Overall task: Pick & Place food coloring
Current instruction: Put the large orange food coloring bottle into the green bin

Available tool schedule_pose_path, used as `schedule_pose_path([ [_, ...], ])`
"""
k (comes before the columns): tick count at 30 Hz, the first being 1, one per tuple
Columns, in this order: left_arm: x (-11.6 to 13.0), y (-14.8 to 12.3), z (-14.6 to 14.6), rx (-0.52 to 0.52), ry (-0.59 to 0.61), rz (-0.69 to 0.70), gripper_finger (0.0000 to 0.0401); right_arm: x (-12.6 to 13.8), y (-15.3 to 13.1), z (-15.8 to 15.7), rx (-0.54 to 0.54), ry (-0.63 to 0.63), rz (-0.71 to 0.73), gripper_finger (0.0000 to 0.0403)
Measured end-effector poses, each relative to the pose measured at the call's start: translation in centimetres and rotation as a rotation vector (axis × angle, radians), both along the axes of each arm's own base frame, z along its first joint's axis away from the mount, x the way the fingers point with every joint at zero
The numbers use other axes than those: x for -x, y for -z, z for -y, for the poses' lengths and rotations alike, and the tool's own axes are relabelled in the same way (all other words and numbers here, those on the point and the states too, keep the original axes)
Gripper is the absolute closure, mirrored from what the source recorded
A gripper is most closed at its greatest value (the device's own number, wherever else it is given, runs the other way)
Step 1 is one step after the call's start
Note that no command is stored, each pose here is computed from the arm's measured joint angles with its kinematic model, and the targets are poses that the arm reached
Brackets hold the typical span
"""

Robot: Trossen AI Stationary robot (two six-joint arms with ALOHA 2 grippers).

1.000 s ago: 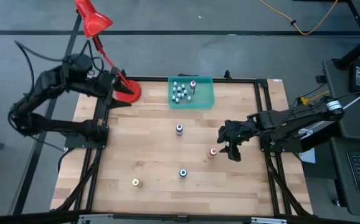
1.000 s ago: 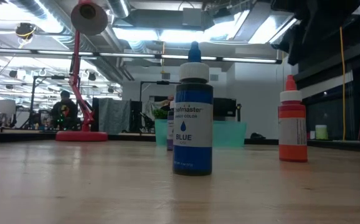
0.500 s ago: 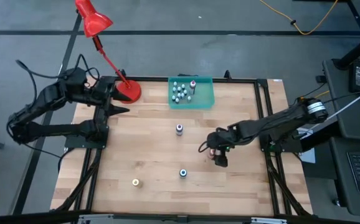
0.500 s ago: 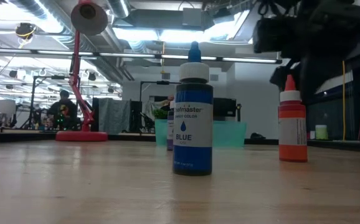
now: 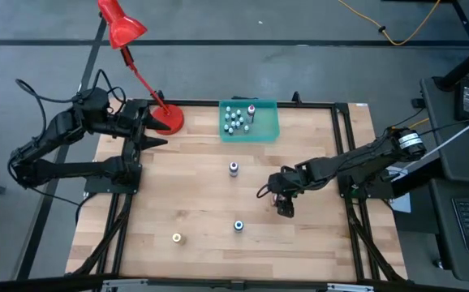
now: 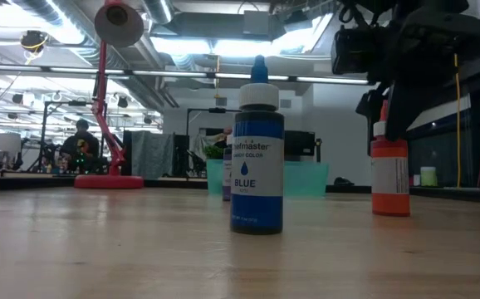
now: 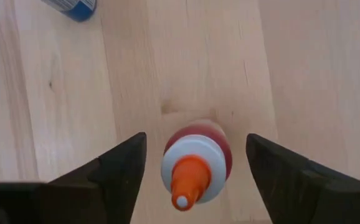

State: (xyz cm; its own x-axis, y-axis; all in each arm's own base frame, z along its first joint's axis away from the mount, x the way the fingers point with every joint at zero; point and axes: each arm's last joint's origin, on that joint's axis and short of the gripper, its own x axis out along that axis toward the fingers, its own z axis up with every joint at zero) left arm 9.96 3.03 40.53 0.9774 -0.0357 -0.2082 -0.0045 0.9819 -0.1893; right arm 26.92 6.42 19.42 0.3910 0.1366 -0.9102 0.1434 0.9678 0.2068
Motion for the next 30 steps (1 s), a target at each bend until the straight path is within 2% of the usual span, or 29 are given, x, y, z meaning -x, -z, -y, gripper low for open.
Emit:
schedule_pose_path([
  [7,0.0,-0.1,0.0,-0.007,0.001,0.010,0.0189,0.0,0.0,0.0,-0.008,0.017,-0.005,0.0168],
  [15,0.0,-0.1,0.0,-0.007,0.001,0.010,0.0189,0.0,0.0,-0.1,-0.038,0.008,-0.013,0.0254],
  [19,0.0,-0.1,0.0,-0.008,0.001,0.010,0.0189,0.1,-0.7,-0.1,-0.050,-0.013,-0.039,0.0257],
  [24,0.0,-0.1,0.0,-0.008,0.001,0.010,0.0189,-0.2,-5.3,1.2,0.003,-0.088,-0.042,0.0257],
  [30,0.0,-0.1,0.0,-0.023,0.003,0.011,0.0189,-0.3,-12.9,5.9,0.109,-0.081,0.006,0.0257],
])
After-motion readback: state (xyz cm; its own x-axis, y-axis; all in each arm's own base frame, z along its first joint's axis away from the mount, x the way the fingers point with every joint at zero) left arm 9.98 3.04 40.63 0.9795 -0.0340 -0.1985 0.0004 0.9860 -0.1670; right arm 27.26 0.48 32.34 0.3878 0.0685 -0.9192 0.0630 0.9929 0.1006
